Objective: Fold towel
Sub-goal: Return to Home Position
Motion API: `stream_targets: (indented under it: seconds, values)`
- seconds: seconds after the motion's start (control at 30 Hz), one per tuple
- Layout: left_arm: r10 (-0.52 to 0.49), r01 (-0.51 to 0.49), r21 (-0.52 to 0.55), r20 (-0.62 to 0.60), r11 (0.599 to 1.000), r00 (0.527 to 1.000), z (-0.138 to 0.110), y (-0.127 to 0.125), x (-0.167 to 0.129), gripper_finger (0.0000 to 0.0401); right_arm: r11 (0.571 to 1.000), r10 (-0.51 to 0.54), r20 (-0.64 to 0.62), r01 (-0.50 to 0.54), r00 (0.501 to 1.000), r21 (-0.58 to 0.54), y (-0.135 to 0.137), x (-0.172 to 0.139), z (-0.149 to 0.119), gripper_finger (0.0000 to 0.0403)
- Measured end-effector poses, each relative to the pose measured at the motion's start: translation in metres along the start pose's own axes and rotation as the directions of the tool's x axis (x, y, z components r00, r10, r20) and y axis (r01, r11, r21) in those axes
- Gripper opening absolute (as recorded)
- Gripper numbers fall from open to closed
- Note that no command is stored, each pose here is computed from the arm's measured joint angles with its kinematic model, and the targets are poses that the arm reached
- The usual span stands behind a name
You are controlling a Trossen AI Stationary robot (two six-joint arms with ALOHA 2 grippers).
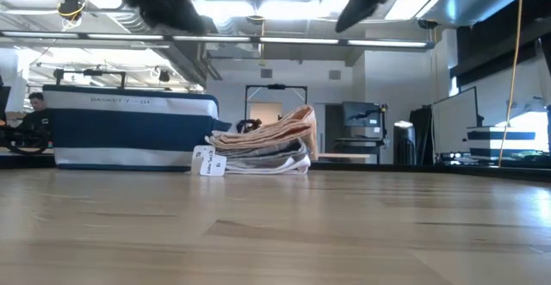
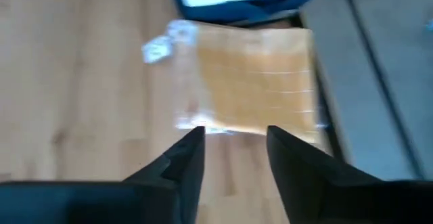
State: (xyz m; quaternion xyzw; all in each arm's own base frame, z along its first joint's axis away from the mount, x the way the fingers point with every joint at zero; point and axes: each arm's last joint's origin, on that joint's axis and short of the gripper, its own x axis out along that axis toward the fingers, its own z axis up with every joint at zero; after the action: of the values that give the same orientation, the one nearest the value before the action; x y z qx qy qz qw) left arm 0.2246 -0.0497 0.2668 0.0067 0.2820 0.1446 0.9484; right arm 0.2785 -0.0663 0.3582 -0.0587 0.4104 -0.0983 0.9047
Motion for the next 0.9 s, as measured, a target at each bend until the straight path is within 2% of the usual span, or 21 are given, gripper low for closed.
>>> stream_targets:
  seconds: [0.13, 0.23, 0.33, 0.43, 0.6, 0.77, 0.9]
  values:
    - [0.004, -0.004, -0.007, 0.087, 1.0, 0.996, 0.01, 0.018, -0.021, 0.0046, 0.987, 0.146, 0.157, -0.154, 0.977, 0.038, 0.01, -0.007, -0.034, 0.0122]
    - [-0.064, 0.067, -0.011, 0.171, 0.998, 0.983, 0.015, 0.029, -0.031, 0.0009, 0.951, 0.285, 0.339, -0.309, 0.897, 0.019, 0.013, -0.011, -0.059, 0.0095]
    - [-0.175, 0.169, 0.047, 0.306, 0.985, 0.936, 0.013, 0.033, -0.031, 0.0009, 0.916, 0.372, 0.49, -0.397, 0.789, -0.056, 0.018, -0.014, -0.081, 0.007]
    - [-0.223, 0.204, 0.09, 0.376, 0.975, 0.9, 0.004, 0.041, -0.029, 0.0012, 0.919, 0.356, 0.568, -0.39, 0.742, -0.067, 0.02, -0.015, -0.102, 0.0047]
    - [-0.166, 0.165, 0.04, 0.433, 0.985, 0.886, -0.024, 0.057, -0.032, 0.0002, 0.926, 0.324, 0.602, -0.374, 0.73, -0.045, 0.025, -0.016, -0.135, 0.0017]
    - [0.017, 0.03, -0.108, 0.41, 0.994, 0.912, -0.052, 0.072, -0.038, 0.0016, 0.932, 0.29, 0.614, -0.362, 0.734, -0.008, 0.029, -0.019, -0.154, 0.0003]
    - [0.022, 0.055, -0.182, 0.397, 0.982, 0.917, -0.063, 0.074, -0.039, 0.0018, 0.935, 0.281, 0.6, -0.356, 0.749, 0.007, 0.03, -0.021, -0.158, 0.0009]
